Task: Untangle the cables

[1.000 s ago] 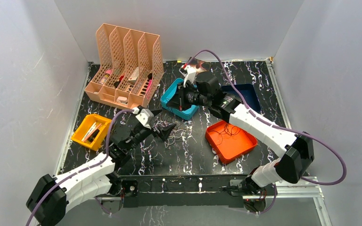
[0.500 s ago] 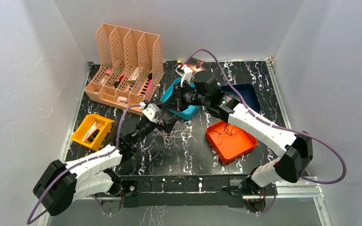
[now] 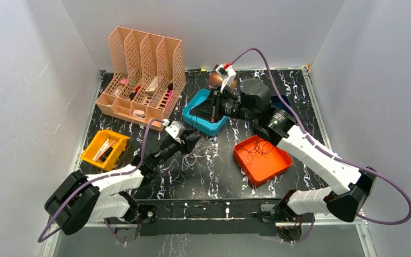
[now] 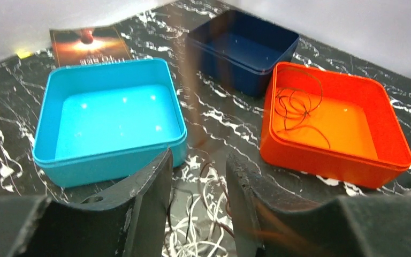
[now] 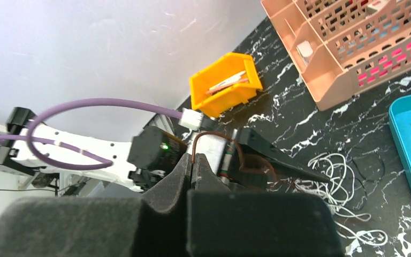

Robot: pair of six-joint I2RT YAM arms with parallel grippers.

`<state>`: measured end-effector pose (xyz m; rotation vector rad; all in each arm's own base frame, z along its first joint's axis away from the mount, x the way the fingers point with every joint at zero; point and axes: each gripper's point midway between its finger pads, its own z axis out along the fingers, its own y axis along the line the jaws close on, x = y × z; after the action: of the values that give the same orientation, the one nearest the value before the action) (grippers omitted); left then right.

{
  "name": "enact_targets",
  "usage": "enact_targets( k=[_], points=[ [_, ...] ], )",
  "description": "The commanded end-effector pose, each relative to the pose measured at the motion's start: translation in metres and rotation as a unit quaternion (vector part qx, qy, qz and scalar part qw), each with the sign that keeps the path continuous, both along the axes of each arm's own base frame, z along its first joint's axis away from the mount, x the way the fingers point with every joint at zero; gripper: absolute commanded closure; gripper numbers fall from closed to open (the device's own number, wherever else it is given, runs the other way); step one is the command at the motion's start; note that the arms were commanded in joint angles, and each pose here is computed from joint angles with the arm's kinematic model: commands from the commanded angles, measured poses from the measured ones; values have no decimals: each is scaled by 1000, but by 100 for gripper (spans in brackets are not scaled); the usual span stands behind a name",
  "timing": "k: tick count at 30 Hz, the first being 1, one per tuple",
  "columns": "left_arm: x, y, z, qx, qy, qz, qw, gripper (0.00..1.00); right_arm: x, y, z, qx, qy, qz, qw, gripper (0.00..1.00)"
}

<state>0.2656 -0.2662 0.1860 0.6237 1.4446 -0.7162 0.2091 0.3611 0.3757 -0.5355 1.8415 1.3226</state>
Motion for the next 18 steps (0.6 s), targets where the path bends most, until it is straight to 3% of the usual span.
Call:
enact_targets(
  k=[1, 9, 18],
  points=[
    [-1, 1, 0, -24, 1, 3, 1000, 62, -7, -5, 45, 58, -34, -4, 998, 100],
    [-1, 7, -34, -10, 41, 19, 999, 66, -20, -18, 86, 100, -65, 3, 993, 100],
    [1, 16, -62, 5, 69, 45, 997, 66, -23, -46, 128, 117, -124, -42, 984, 100]
  ],
)
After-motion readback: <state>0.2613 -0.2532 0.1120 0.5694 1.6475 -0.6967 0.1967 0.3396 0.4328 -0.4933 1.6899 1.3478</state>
